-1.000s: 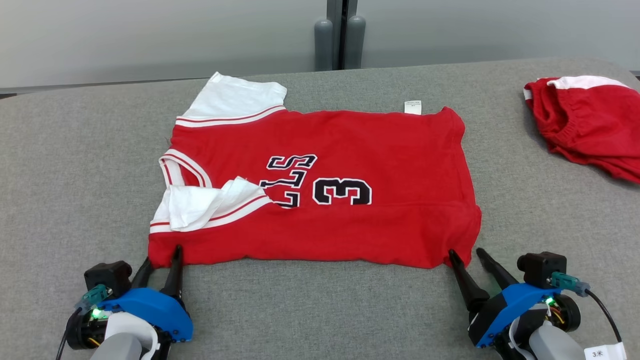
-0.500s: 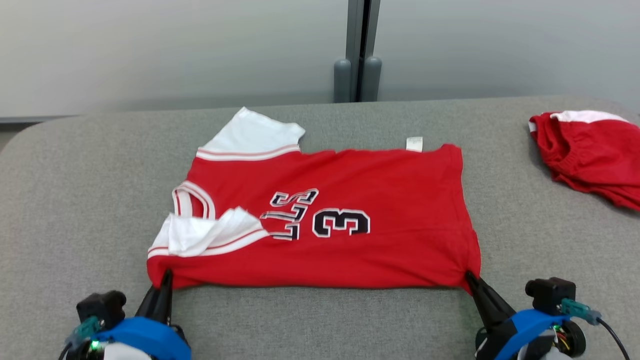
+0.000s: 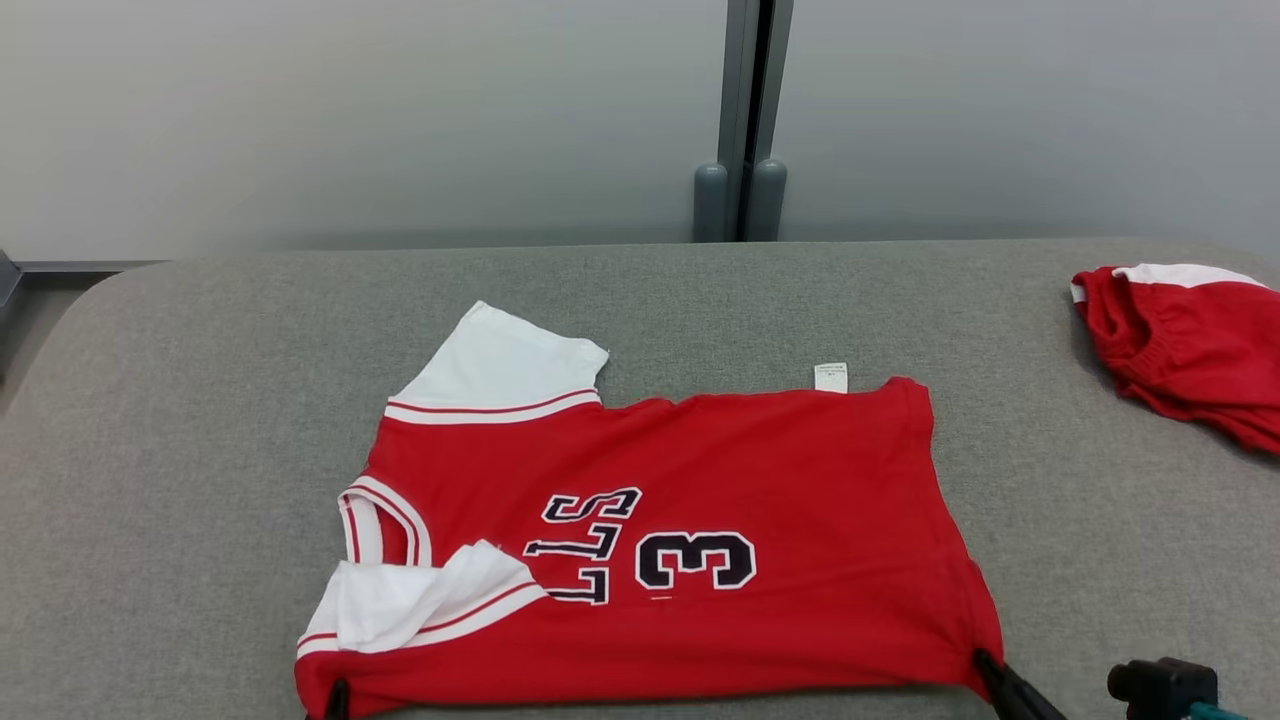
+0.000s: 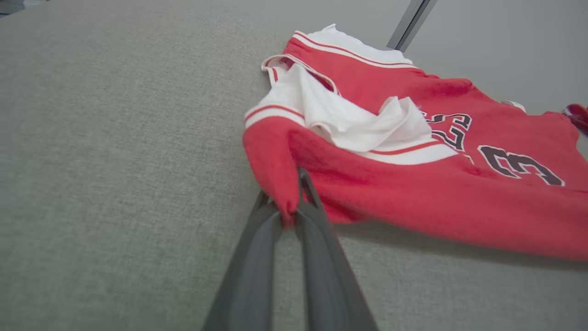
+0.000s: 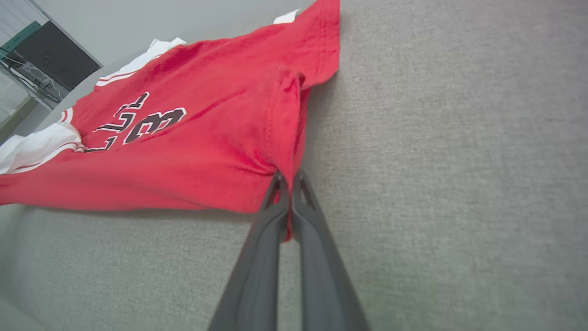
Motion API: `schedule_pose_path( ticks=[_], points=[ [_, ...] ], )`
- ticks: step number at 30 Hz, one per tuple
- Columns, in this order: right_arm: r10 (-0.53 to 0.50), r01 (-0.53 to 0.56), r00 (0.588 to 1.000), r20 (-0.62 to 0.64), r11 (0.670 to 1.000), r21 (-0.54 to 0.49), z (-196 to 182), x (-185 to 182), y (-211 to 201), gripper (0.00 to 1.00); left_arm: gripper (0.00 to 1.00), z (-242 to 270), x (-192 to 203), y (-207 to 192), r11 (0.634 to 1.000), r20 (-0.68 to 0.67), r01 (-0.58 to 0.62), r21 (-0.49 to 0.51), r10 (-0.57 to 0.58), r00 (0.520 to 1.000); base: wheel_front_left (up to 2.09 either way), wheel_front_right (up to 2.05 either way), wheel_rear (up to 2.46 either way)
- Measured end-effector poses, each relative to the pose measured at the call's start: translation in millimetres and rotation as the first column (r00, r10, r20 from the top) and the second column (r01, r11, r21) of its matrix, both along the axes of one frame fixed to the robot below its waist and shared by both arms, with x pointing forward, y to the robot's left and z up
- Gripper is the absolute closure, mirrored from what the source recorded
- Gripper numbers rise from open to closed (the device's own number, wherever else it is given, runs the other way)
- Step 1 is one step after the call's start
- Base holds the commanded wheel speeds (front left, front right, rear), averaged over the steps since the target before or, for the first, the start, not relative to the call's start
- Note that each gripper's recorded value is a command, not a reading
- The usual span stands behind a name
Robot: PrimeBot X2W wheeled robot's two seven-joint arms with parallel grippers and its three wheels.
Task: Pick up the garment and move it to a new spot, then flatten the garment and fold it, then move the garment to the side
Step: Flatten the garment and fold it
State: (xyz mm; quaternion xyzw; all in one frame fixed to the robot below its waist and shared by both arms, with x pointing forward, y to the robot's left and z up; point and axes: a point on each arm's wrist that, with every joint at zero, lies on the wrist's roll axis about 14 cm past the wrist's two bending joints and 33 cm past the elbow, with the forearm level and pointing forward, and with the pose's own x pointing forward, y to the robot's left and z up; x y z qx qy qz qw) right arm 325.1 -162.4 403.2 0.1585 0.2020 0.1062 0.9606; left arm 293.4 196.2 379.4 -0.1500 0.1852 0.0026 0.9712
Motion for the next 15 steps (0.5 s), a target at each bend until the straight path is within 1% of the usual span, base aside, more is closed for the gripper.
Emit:
schedule_pose_path(
  ticks=[5,6,7,8,9,12,15],
  points=[
    [0.007,-0.005,0.997,-0.079,1.000,0.023,-9.9,-19.9,10.6,1.00,1.00,-0.2,-7.3,-7.9,1.000,-0.022,0.019,-0.011,-0.020,1.000,0.00,0.00,0.00],
    [0.003,0.000,0.996,-0.087,1.000,0.030,-10.5,-21.2,12.0,1.00,0.78,0.4,-6.2,-9.0,1.000,-0.021,0.014,-0.016,-0.014,1.000,0.00,0.00,0.00],
    [-0.001,0.004,0.996,-0.095,0.999,0.033,-11.5,-22.7,13.3,0.65,0.00,0.2,-5.6,-10.8,1.000,-0.021,0.013,-0.019,-0.013,1.000,0.00,0.00,0.00],
    [-0.003,0.006,0.995,-0.099,0.999,0.031,-12.0,-23.3,14.1,0.25,0.00,-1.1,-5.8,-12.6,1.000,-0.026,0.017,-0.017,-0.018,0.999,0.00,0.00,0.00],
    [-0.005,0.007,0.995,-0.099,1.000,0.025,-11.9,-23.4,13.5,0.00,0.00,-2.2,-5.9,-13.3,1.000,-0.030,0.022,-0.009,-0.022,0.999,0.00,0.00,0.00],
    [-0.013,0.014,0.997,-0.078,1.000,0.001,-7.6,-21.1,9.2,0.00,0.00,0.1,-2.6,-14.8,0.999,-0.014,0.032,0.001,-0.032,0.999,0.00,0.00,0.00],
    [-0.033,0.034,0.999,0.014,0.999,-0.014,11.5,-7.9,3.5,0.00,0.00,14.4,10.2,-12.4,0.999,0.047,0.040,0.028,-0.041,0.998,0.00,0.00,0.00]
  ],
)
